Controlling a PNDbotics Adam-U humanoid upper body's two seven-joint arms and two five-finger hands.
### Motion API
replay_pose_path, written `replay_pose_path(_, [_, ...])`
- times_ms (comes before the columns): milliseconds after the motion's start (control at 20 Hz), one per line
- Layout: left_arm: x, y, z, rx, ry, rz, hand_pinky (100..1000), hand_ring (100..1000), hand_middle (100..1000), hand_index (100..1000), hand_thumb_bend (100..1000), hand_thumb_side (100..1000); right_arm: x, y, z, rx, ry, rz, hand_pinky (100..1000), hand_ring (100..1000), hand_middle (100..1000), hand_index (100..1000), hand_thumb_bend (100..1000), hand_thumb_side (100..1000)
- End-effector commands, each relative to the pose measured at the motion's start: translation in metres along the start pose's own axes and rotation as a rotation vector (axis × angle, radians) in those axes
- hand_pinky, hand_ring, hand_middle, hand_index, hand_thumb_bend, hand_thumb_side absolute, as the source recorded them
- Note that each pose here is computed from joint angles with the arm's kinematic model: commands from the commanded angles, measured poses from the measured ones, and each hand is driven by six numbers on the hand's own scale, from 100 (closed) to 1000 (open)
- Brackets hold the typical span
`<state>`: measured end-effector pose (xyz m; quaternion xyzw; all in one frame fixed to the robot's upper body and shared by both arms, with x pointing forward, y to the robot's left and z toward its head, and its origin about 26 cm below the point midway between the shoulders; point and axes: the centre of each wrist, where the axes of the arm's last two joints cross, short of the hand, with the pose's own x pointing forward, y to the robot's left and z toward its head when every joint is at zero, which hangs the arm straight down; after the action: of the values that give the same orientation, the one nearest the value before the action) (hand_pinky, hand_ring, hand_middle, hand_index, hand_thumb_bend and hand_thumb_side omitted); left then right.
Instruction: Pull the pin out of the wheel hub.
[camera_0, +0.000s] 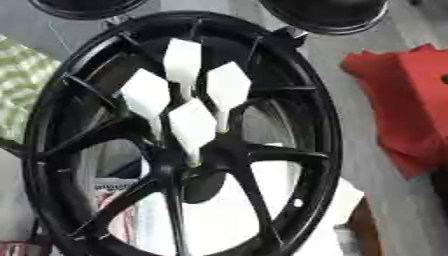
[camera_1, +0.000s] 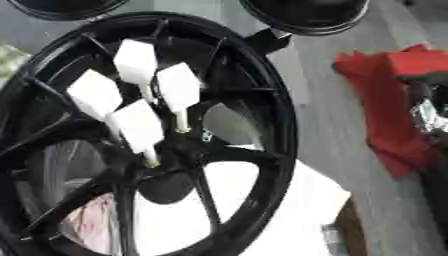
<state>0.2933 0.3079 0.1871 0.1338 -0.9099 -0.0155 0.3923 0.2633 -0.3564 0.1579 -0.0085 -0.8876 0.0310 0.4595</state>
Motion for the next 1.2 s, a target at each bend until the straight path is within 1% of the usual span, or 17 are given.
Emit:
replay_pose_path(50, [0.007,0.003,-0.003,-0.005,-0.031,-0.009,824,575,553,711,100,641,0.008,-0.003,-0.003,0.005,-0.016,0.02,973,756,507,589,191,134])
replay_pose_path(350, [0.007,0.008,-0.003,-0.018,-0.038,-0.031,821,576,553,712,100,630,0.007,-0.003,0.0,0.011,0.006,0.013,974,756,507,589,190,136])
replay_pose_path(550, [0.011,0.016,-0.006,-0.063,-0.066,-0.084,818,576,557,714,100,610,0.005,-0.002,0.002,0.027,0.025,0.01,974,756,507,589,187,138])
replay_pose_path(750, [0.02,0.028,-0.015,-0.195,-0.131,-0.188,812,578,564,718,100,581,0.003,0.0,0.006,0.04,0.051,0.015,975,757,506,588,183,143])
replay_pose_path(950, [0.034,0.04,-0.029,-0.351,-0.208,-0.288,805,582,571,724,100,562,0.0,-0.001,0.011,0.048,0.078,0.03,975,757,506,588,181,145])
replay_pose_path(1200, [0.056,0.049,-0.049,-0.595,-0.253,-0.454,794,599,595,742,100,526,0.0,-0.002,0.013,0.066,0.085,0.051,975,757,505,588,179,144])
